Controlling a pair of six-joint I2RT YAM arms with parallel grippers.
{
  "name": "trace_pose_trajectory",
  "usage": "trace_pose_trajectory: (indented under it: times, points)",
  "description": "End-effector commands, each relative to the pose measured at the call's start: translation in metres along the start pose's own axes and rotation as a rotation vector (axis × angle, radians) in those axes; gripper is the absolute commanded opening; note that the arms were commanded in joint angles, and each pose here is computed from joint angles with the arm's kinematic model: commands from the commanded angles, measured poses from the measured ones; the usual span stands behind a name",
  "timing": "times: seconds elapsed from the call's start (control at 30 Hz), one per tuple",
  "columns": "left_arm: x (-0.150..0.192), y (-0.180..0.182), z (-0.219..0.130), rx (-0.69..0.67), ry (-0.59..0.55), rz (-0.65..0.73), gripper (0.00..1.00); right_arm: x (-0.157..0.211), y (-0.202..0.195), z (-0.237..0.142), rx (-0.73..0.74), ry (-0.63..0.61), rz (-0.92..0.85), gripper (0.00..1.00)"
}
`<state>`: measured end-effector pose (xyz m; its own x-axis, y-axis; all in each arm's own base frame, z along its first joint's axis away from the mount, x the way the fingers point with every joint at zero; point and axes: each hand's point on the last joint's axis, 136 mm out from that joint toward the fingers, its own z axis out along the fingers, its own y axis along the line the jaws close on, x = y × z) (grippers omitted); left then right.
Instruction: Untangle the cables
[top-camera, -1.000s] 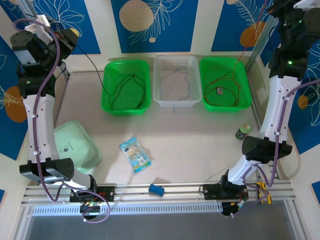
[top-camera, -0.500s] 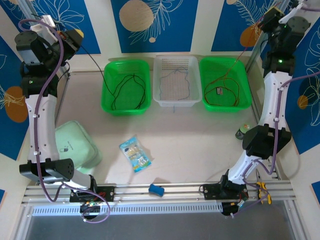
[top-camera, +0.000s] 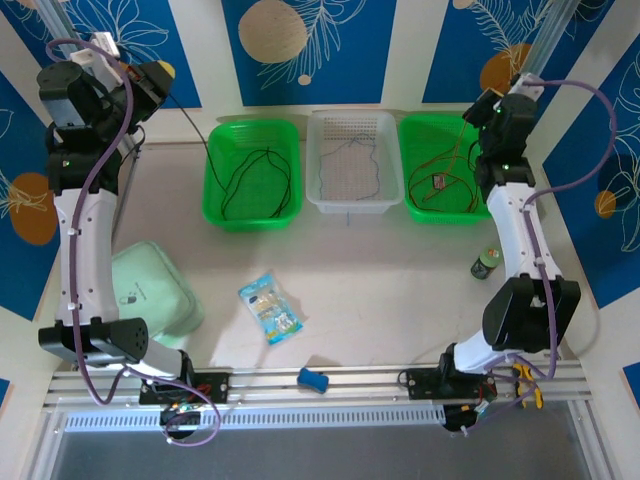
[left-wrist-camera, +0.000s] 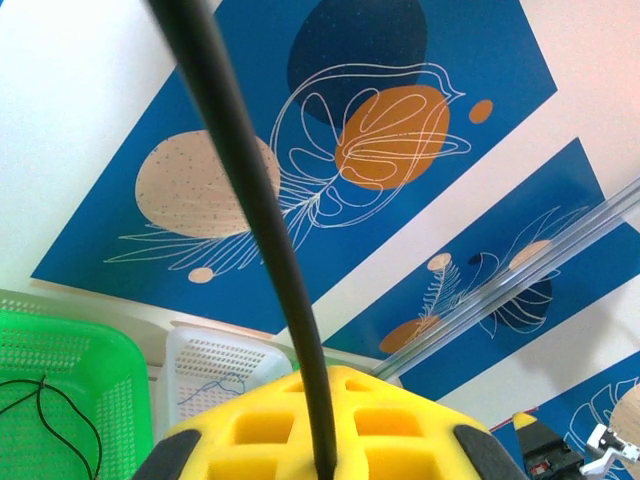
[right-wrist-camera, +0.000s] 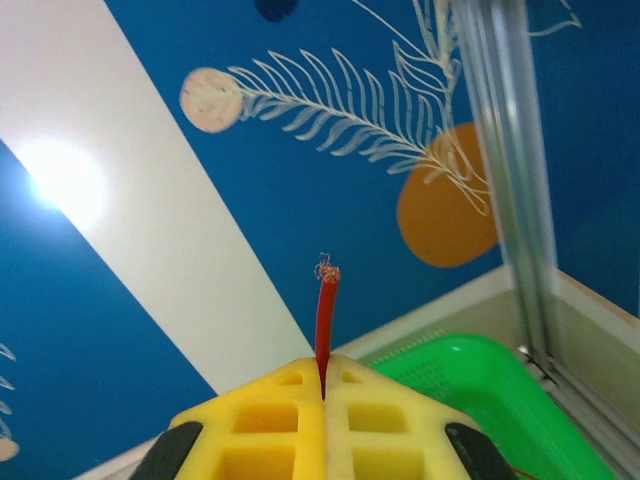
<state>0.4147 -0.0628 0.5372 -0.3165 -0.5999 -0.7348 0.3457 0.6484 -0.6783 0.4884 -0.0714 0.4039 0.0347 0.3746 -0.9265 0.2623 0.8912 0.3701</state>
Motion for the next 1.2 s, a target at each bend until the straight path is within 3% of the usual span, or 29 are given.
trace_pose_trajectory:
  times: [0.0,0.23,0.37,0.77,0.97,1.17]
  points:
    - [-0.002,-0.011,0.000,0.020,-0.004,0.036,0.00,-0.021,-0.026,-0.014,0.156,-0.110,-0.012,0.00]
    - [0.005,-0.010,0.006,0.016,0.011,0.042,0.00,0.030,-0.060,-0.013,0.306,0.037,0.089,0.00]
    - [0.009,-0.003,0.009,-0.001,0.023,0.036,0.00,0.053,-0.058,-0.016,0.225,0.049,0.173,0.00]
    - [0.013,-0.001,0.008,-0.012,0.033,0.042,0.00,0.121,-0.086,0.016,0.204,0.265,0.266,0.00]
    - [0.011,-0.004,0.007,-0.006,0.026,0.044,0.00,0.165,-0.092,0.035,0.242,0.470,0.304,0.00]
    - [0.010,-0.007,0.004,-0.006,0.026,0.054,0.00,0.228,-0.108,0.029,0.396,0.730,0.368,0.00]
